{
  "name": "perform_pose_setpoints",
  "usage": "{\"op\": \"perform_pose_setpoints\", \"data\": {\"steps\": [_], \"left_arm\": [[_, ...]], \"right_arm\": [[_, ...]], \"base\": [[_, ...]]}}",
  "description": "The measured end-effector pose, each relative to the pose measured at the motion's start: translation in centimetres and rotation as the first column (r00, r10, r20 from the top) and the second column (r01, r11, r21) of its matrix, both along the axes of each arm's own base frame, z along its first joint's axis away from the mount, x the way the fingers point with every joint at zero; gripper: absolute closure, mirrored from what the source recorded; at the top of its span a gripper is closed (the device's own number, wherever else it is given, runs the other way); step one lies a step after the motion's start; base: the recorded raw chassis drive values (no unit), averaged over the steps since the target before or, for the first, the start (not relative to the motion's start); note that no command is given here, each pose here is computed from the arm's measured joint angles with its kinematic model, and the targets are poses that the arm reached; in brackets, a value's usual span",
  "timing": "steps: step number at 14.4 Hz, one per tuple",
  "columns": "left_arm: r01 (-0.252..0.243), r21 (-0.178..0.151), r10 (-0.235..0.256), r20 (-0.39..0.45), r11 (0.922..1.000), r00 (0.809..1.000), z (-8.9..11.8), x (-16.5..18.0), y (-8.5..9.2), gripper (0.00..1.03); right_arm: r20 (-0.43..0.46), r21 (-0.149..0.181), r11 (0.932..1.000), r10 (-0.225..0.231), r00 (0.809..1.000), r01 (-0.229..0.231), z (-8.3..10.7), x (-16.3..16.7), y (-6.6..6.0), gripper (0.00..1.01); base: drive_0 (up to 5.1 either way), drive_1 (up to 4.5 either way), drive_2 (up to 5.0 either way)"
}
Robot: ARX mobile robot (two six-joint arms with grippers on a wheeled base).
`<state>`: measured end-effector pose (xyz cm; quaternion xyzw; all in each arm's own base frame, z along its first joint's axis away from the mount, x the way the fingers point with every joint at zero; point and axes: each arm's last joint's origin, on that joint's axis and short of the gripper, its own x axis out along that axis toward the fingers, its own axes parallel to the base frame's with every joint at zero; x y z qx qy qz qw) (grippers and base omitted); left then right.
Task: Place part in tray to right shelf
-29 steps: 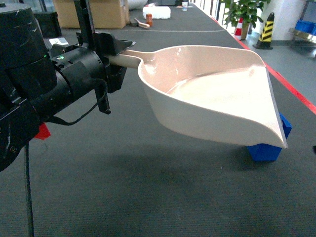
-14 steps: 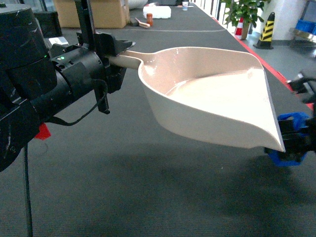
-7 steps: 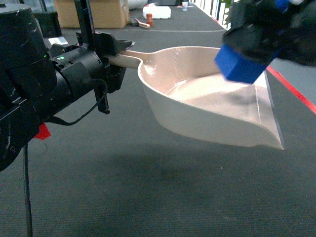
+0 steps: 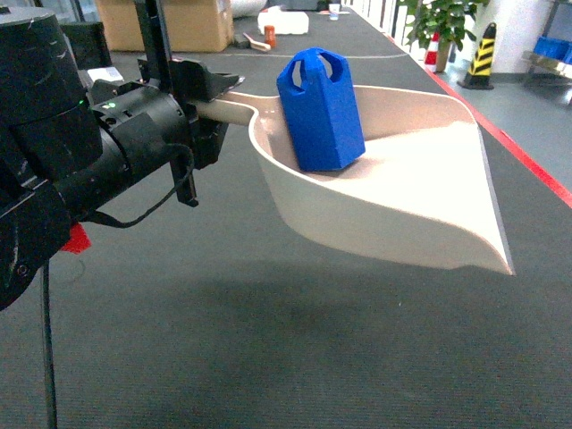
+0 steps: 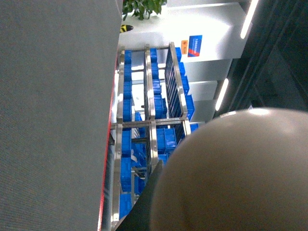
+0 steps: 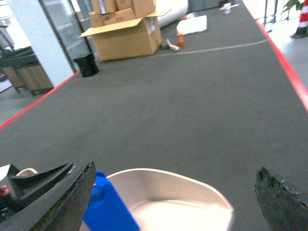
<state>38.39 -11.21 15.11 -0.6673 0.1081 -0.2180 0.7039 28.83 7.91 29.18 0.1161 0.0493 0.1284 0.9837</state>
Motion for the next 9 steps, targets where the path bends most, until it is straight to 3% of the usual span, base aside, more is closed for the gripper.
{"op": "perform_pose_setpoints", "data": {"steps": [2,5,6,7,9], "left_arm": [[0.0,0.0,0.0,0.0,1.0,1.0,0.0,0.0,0.0,0.91],[0.001,0.0,-0.001,0.0,1.0,1.0,0.0,0.0,0.0,0.91],[0.0,0.0,0.0,0.0,1.0,1.0,0.0,0.0,0.0,0.91],[0.0,0.0,0.0,0.0,1.0,1.0,0.0,0.0,0.0,0.91],[0.0,0.0,0.0,0.0,1.0,1.0,0.0,0.0,0.0,0.91]], "right_arm": [[0.051,-0.065,0.994,-0.085,0.995,0.088,0.4,-1.6,-1.1,0.03],[0.069,-0.103,0.9862,-0.123,0.99,0.13,0.2,-2.5,-1.5,0.03],[0.076,-0.14,0.9756,-0.16,0.984,0.169,-0.1,-3.3,-1.9,0.03],[0.07,-0.19,0.9591,-0.2,0.977,0.21,-0.7,-4.4,-2.5,0.03],[0.015,-0.338,0.8996,-0.288,0.957,0.276,-3.6,-8.4,-4.4,0.03]], "base": [[0.0,0.0,0.0],[0.0,0.0,0.0],[0.0,0.0,0.0],[0.0,0.0,0.0],[0.0,0.0,0.0]]}}
